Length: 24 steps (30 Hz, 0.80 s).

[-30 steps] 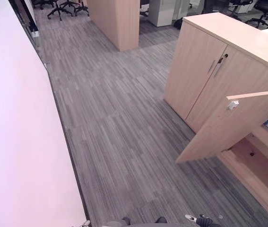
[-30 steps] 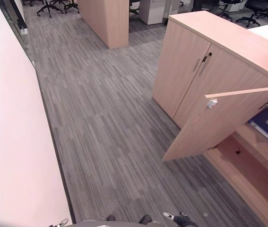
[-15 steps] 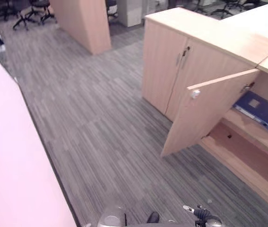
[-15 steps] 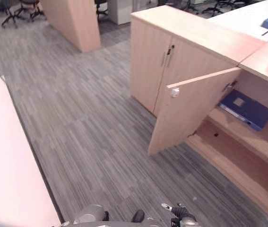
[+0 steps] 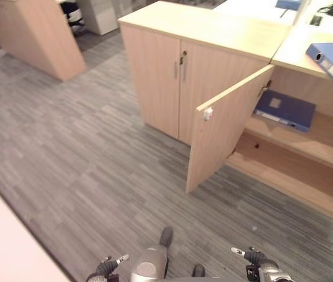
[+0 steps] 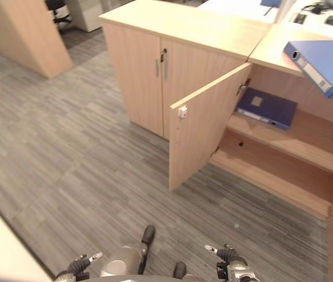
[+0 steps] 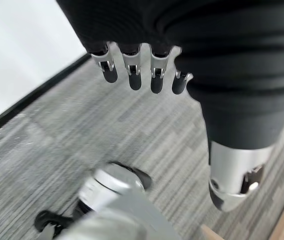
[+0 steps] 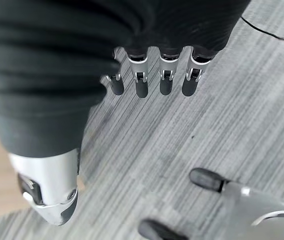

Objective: Put the empty folder in the office cabinet

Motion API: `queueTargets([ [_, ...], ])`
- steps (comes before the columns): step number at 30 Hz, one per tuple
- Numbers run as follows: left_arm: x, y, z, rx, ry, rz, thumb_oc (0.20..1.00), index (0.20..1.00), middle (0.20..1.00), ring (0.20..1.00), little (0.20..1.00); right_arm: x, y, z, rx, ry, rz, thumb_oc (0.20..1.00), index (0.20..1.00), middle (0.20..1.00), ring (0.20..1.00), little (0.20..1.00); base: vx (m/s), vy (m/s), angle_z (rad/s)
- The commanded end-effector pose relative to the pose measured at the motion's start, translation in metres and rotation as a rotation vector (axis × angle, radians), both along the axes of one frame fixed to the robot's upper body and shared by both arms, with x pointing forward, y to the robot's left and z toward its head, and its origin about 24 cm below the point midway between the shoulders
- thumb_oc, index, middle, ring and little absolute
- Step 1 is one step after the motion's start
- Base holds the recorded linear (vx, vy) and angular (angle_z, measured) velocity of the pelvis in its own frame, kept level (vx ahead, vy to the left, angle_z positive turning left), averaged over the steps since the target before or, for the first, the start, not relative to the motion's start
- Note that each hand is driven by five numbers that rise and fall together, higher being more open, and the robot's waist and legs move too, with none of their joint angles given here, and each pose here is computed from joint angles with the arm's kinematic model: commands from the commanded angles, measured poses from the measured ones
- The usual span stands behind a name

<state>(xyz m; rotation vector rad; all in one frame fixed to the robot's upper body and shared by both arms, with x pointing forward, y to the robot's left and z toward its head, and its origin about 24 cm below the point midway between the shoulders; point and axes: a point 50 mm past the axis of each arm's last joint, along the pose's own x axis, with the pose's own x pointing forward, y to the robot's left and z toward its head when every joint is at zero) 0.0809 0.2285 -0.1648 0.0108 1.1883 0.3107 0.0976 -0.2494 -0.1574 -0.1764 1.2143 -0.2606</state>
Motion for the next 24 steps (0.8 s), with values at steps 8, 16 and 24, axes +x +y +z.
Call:
queueTargets([
  [8,-0.004,0.015,0.003,0.050,0.015,-0.113,1.000,1.000,1.000,1.000,1.000,0.022,0.011,0.003,0.029,-0.045,0.096,1.000,1.000,1.000,1.000,1.000,0.14,0.251,-0.38],
  [16,0.002,0.013,0.005,0.055,0.000,-0.210,1.000,1.000,1.000,1.000,1.000,0.029,0.008,0.007,0.024,-0.059,0.116,1.000,1.000,1.000,1.000,1.000,0.06,0.187,-0.04],
  [24,-0.007,0.016,0.004,0.065,0.040,-0.213,1.000,1.000,1.000,1.000,1.000,0.021,0.005,0.005,0.026,-0.049,0.090,1.000,1.000,1.000,1.000,1.000,0.05,0.069,0.02],
])
